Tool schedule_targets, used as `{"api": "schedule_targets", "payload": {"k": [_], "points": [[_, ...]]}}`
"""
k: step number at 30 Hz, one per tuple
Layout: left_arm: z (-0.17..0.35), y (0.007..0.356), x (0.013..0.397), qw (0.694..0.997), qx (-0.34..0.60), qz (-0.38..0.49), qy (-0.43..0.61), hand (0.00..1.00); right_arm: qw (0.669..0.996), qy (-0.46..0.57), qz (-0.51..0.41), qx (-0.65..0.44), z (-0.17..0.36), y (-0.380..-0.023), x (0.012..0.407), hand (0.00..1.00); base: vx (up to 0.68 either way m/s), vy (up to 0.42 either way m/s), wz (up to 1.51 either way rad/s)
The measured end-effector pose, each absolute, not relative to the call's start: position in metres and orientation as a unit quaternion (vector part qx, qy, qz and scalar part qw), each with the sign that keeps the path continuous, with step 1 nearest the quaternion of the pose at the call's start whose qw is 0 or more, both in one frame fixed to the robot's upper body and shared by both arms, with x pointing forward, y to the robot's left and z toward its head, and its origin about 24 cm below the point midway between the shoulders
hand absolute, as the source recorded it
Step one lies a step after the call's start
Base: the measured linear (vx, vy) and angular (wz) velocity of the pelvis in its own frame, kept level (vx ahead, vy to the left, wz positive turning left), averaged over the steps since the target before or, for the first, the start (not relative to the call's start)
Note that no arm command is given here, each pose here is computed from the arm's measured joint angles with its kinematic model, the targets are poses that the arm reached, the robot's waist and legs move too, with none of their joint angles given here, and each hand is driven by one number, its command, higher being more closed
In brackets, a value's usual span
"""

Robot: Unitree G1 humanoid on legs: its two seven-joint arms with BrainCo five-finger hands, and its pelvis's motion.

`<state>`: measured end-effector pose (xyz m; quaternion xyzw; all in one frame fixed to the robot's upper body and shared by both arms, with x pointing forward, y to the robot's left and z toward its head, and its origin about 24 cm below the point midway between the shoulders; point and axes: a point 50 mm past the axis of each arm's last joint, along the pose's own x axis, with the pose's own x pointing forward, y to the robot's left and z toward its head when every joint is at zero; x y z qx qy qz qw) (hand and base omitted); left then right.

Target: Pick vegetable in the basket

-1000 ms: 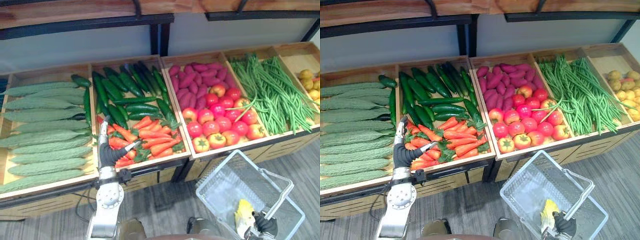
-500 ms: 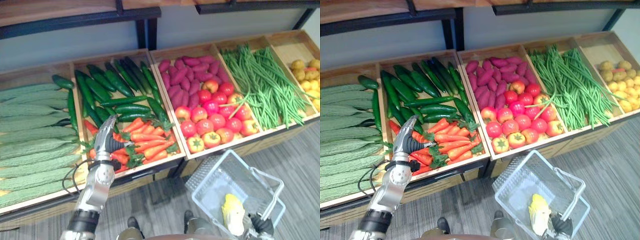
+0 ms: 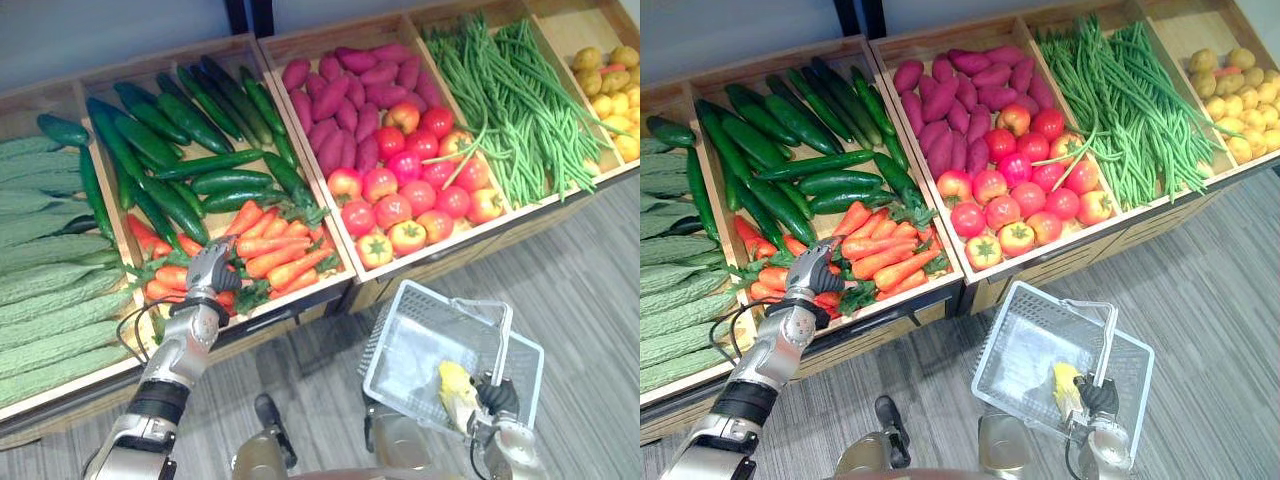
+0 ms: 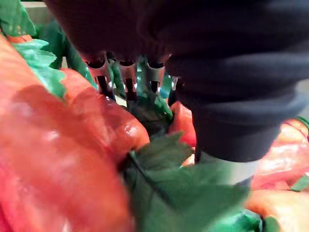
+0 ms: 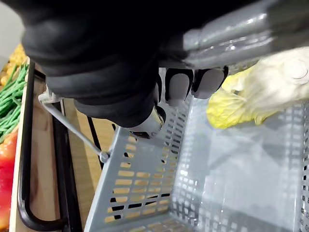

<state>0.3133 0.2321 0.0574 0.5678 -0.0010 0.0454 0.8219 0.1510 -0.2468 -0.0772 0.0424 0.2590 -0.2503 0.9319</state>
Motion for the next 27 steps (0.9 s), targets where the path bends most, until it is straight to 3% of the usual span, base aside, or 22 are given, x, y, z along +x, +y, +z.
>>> {"api": "schedule_targets", "payload": {"k": [18, 27], "points": [[0.071, 0.247, 0.316, 0.803, 0.594, 0.052, -0.004, 1.0, 0.943, 0.234, -0.235, 0.041, -0.071, -0.243, 0.164, 1.0, 0.0, -0.001, -0.02], [0.127, 0.246, 0.301, 0.798, 0.565, 0.157, -0.136, 1.0, 0.941, 0.238, -0.238, 0.041, -0.073, -0.243, 0.159, 1.0, 0.0, -0.001, 0.02]]}}
